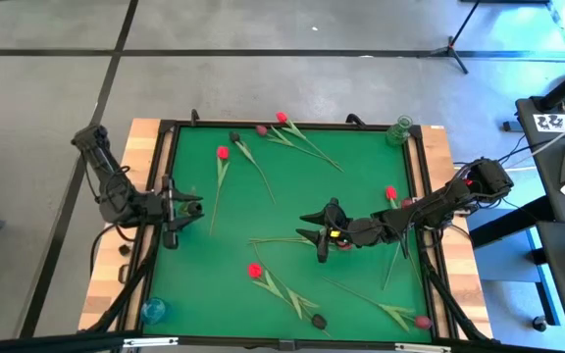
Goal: Sort flowers into vase by color
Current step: Put the black tulip into the top blue vase
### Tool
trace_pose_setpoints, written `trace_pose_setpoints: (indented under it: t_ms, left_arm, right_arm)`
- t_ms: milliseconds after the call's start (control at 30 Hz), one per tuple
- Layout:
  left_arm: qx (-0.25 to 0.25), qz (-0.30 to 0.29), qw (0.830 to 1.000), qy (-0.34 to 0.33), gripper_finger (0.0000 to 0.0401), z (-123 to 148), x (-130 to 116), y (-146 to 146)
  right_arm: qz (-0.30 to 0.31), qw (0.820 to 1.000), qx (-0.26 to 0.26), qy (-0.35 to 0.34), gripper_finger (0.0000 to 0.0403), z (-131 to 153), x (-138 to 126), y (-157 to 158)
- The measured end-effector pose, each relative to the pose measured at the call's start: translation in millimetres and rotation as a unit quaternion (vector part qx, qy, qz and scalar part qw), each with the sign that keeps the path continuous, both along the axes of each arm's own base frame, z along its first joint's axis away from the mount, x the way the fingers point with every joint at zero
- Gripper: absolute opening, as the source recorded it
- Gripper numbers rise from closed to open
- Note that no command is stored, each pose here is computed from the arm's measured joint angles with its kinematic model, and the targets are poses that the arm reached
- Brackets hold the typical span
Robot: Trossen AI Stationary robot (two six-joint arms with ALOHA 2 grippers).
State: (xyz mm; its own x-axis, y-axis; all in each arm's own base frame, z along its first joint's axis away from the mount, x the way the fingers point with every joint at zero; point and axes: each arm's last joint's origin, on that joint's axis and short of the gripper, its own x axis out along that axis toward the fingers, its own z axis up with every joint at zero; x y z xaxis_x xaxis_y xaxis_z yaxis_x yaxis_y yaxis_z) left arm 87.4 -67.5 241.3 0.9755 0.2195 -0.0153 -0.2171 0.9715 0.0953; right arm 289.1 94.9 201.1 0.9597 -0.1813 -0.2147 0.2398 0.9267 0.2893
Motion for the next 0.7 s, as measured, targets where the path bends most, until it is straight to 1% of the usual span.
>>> trace_pose_setpoints:
  t_ms: [67,167,233,300,400,500,567,700]
  left_arm:
    - [0.008,-0.001,1.0,0.002,0.0196,2.7,0.4,0.8]
    - [0.005,-0.013,1.0,0.003,0.0196,15.4,1.2,2.4]
    - [-0.001,-0.018,1.0,0.013,0.0196,23.6,0.9,5.3]
    - [-0.019,-0.03,0.999,0.03,0.0196,28.6,0.1,8.6]
    - [-0.058,-0.058,0.994,0.07,0.0196,25.7,0.3,11.6]
    - [-0.09,-0.073,0.989,0.088,0.0196,22.5,2.5,11.8]
    - [-0.097,-0.08,0.988,0.089,0.0196,22.6,3.0,11.9]
    - [-0.096,-0.07,0.989,0.089,0.0196,22.7,4.1,13.6]
  right_arm:
    - [0.0,1.0,0.0,0.0,0.0198,0.0,0.0,0.0]
    - [0.0,1.0,0.001,0.0,0.0198,-0.1,0.0,0.0]
    - [0.0,1.0,0.002,0.0,0.0198,-0.1,0.0,0.0]
    - [-0.001,1.0,0.002,0.0,0.0198,-0.1,0.0,0.0]
    - [-0.001,1.0,0.002,0.0,0.0198,-0.1,0.0,0.0]
    - [-0.002,1.0,0.002,0.0,0.0198,-0.1,0.0,-0.1]
    - [-0.002,1.0,0.003,0.0,0.0198,-0.1,0.0,-0.1]
    - [-0.002,1.0,0.005,-0.001,0.0198,-0.1,0.0,-0.1]
